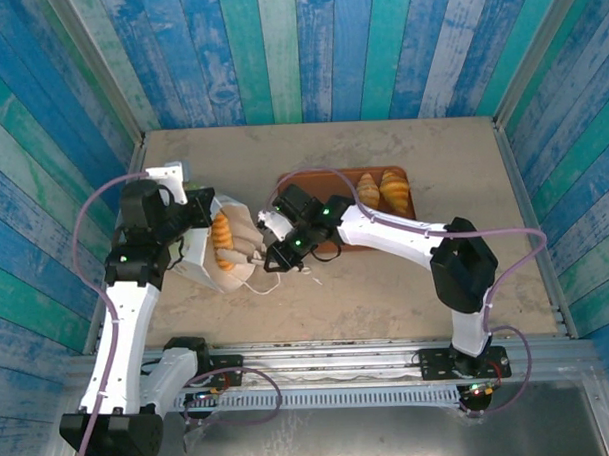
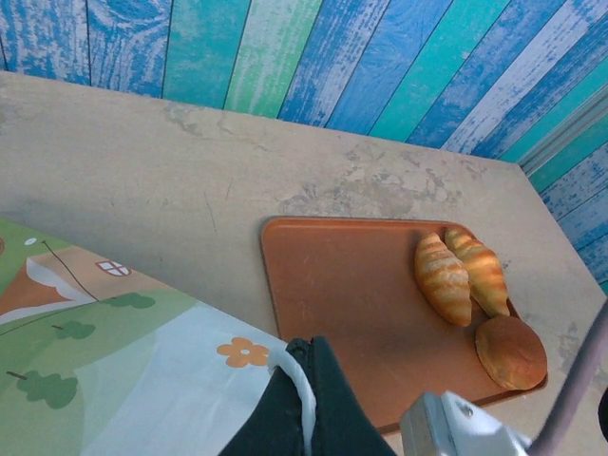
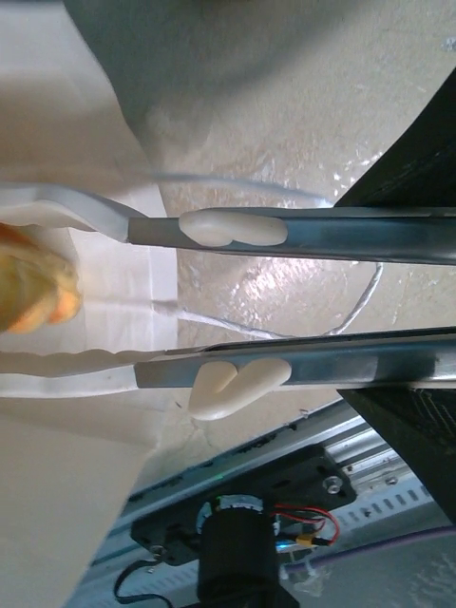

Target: Take the fake bread out of the paper bag

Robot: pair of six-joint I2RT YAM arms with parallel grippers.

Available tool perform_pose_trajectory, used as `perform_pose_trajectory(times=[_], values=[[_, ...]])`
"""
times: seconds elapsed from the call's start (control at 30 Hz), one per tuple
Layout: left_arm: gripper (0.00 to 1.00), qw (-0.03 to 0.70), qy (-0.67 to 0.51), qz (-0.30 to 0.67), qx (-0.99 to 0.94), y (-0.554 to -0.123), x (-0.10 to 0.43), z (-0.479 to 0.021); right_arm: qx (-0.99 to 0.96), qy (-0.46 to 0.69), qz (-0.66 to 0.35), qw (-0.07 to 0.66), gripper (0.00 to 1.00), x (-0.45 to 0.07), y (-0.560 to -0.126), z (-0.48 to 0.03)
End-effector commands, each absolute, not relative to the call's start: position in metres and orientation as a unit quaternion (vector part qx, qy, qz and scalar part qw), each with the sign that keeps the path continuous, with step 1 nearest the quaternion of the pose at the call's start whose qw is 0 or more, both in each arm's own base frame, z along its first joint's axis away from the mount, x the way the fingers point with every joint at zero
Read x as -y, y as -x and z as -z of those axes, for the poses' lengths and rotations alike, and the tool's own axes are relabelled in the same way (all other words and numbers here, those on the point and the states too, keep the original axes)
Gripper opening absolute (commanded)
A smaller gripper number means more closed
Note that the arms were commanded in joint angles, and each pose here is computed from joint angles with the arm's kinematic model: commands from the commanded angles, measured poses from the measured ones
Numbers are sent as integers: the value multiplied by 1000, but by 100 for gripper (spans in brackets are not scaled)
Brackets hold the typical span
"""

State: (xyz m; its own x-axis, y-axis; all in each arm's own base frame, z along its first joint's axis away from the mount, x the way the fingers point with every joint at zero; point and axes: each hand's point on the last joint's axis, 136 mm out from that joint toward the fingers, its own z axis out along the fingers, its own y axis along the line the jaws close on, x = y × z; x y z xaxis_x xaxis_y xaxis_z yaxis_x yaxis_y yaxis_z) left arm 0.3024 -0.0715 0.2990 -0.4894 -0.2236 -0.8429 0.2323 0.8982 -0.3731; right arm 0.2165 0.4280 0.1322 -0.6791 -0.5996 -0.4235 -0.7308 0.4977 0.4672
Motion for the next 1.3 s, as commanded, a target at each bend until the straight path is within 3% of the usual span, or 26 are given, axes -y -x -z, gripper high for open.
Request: perform_pose_trajectory(times=[0.0,0.3,0.6,1.1,1.27], values=[[0,521,-14,243,-818,-303,77,-308,-866,365,-325,109,45,-432,-227,-138],[0,517,-8,271,-812,-313,84,-304,-880,374,-240,168,47,-412,-242,-158],[0,508,-2,298,-808,-325,91,-298,-869,402,-215,196,48,-426,-223,-171],[0,499,-6,315,-807,-338,98,-294,-908,317,-225,154,50,-449,-250,-140],[0,497,-2,325,-805,-341,100,-293,-904,317,-263,115,46,-460,-248,-133]])
